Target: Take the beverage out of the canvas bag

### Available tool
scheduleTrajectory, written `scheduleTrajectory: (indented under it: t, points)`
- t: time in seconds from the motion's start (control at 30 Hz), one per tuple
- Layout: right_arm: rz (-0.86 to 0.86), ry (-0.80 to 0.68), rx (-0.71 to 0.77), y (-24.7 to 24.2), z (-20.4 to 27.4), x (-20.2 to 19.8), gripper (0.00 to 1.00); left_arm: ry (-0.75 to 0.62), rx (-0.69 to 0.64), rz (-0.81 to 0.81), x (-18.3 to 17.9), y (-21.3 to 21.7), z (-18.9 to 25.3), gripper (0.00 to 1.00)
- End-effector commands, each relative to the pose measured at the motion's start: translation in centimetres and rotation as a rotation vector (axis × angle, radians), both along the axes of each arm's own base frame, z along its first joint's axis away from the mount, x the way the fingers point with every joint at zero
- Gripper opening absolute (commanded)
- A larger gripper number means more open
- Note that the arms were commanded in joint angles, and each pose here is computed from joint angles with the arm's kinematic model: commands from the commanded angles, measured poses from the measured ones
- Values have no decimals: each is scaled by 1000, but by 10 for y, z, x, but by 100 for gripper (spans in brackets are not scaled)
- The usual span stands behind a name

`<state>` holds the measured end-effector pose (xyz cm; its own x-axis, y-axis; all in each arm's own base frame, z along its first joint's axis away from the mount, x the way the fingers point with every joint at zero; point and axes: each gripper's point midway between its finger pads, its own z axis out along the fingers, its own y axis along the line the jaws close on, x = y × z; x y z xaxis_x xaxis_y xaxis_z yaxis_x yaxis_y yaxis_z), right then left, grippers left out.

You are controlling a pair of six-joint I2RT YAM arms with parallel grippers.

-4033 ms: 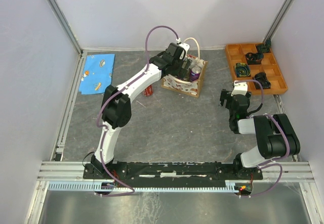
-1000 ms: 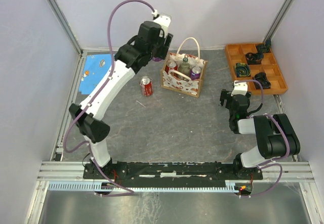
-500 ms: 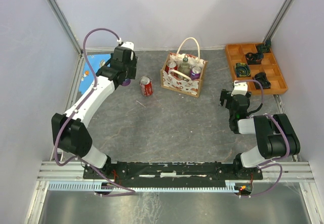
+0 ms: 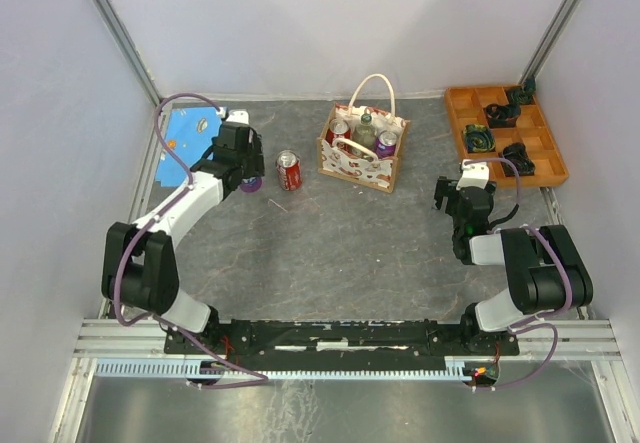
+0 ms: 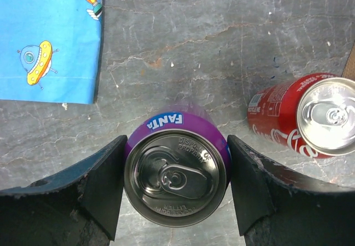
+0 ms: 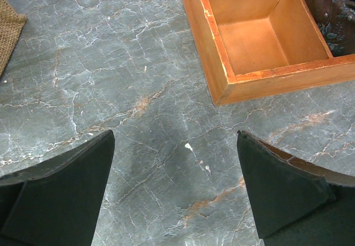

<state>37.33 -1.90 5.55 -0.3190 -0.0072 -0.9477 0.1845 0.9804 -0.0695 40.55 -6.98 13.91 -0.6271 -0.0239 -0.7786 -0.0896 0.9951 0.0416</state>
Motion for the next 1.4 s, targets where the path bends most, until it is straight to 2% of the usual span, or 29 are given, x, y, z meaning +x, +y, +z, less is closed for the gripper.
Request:
scheduleTrajectory:
  t: [0.0,0.13,0.5,0.57,0.6,0.63,0.7,0.83,0.9,1.13,1.27,1.37]
  points:
    - [10,-48,-7,1,15,11,99,-217,-131,25,40,-15,41,3]
    - [11,-48,-7,2,16,11,99,-191,-159,7,46,-22,29,3]
    - [11,-49,-8,2,16,12,99,-47,-131,2,54,-28,-9,3]
    - [10,-49,-7,1,16,12,99,-34,-125,2,52,-27,-10,7]
    - [10,-48,-7,1,15,11,99,-30,-121,3,52,-27,-10,16]
    - [11,-49,-7,2,16,12,99,-23,-114,8,51,-25,-11,28]
    - [11,-49,-7,2,16,12,99,-15,-101,19,48,-22,-10,60]
    - [10,-48,-7,2,16,12,99,-16,-81,30,45,-17,-2,83]
    - [10,-49,-7,1,16,12,99,-26,-77,31,45,-16,3,99]
    - [10,-49,-7,1,16,12,99,-70,-81,22,50,-17,26,99]
    - [11,-49,-7,2,16,12,99,-168,-113,-32,61,-27,73,97]
    - [11,-49,-7,2,16,12,99,-257,-112,-156,71,-52,119,94]
